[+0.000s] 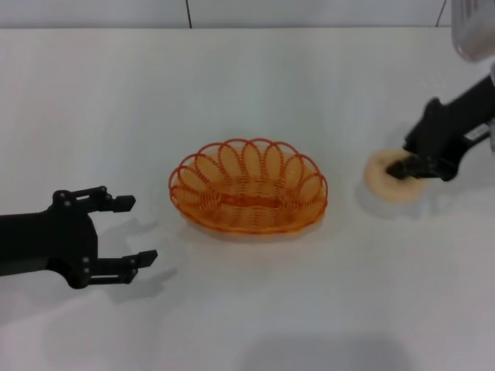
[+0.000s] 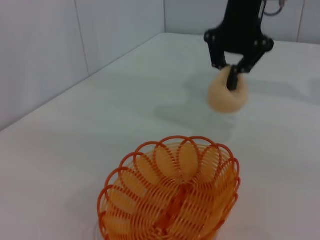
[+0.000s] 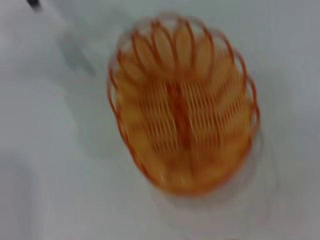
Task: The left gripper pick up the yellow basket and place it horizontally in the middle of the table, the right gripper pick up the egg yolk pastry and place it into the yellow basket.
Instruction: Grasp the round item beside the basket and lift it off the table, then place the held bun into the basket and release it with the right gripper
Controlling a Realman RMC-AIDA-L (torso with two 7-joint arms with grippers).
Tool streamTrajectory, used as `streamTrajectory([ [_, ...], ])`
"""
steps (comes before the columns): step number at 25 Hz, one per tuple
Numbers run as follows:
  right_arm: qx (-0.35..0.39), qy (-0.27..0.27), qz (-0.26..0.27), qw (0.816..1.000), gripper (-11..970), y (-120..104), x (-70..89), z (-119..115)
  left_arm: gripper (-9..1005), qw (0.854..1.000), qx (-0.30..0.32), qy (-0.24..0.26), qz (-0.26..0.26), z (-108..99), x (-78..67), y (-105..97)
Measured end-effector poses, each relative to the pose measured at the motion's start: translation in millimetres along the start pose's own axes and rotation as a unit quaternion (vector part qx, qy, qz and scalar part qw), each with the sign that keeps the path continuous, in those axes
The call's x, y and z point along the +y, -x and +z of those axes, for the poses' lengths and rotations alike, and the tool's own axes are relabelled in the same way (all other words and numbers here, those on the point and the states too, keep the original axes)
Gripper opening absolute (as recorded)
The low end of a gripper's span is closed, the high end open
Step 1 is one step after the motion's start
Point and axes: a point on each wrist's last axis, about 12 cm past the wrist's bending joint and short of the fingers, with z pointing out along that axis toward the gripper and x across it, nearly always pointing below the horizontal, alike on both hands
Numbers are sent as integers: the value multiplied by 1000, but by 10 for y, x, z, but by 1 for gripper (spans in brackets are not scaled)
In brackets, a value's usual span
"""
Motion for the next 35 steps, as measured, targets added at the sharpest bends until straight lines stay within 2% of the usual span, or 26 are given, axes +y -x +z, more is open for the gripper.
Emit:
streamTrajectory([
  [8,-53,34,-42,997,61,486,151,66,816,1000,12,2,-6,-29,10,19],
  [13,-91,25,-45,994,48,701,175,247,816,1000,18,-4,0,-30,1,44],
  [24,-123,10,-43,991,61,867,217,648,816,1000,17,-10,5,-22,4,83],
  [32,-136,12,-44,990,77,898,270,749,816,1000,17,-10,2,-22,2,89],
  [35,-135,12,-44,990,274,891,266,750,816,1000,16,-10,1,-23,1,88],
])
